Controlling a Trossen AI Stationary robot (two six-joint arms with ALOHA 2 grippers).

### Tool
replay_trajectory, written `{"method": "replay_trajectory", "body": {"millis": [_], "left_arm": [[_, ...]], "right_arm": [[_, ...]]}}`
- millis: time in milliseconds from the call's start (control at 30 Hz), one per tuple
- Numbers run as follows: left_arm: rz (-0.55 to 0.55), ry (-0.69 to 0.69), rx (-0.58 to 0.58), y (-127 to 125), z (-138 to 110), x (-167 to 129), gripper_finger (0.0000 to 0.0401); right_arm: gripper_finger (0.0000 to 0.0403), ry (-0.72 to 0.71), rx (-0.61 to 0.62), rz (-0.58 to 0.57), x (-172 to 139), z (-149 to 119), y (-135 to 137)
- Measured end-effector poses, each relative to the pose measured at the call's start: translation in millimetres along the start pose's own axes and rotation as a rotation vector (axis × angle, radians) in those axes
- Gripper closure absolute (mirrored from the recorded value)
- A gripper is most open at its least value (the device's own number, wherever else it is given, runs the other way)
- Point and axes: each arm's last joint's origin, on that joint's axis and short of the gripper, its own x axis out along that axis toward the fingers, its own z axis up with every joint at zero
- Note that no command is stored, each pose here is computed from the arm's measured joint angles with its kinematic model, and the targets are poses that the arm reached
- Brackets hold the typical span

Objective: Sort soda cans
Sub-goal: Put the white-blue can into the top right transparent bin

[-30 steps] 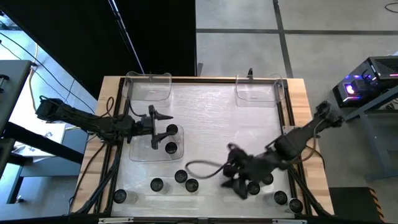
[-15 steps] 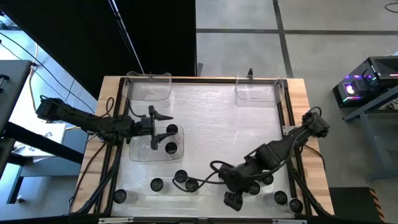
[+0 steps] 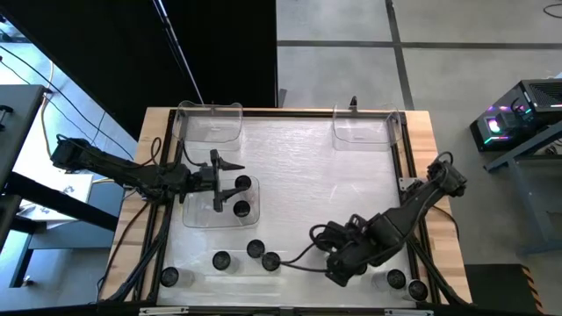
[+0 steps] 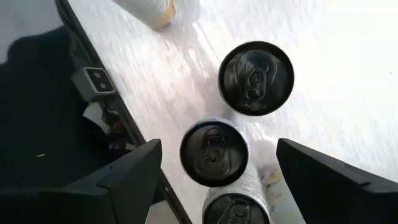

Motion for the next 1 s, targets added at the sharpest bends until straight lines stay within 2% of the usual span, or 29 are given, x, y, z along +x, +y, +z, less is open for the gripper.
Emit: {"method": "replay_trajectory", "body": {"millis": [233, 500, 1000], "left_arm": [[-0.001, 0.005, -0.003, -0.1, -0.5, 0.0, 0.0107], [-0.002, 0.025, 0.004, -0.2, -2.5, 0.0, 0.0107], [-0.003, 0.031, 0.006, -0.3, -3.1, 0.0, 0.0107]], "right_arm": [[0.0089, 0.006, -0.036, -0.074, 20.1, 0.5, 5.6], [0.0089, 0.031, -0.056, -0.11, 35.1, -1.3, 10.8], [0.0089, 0.061, -0.082, -0.138, 42.9, -3.6, 12.4]]}}
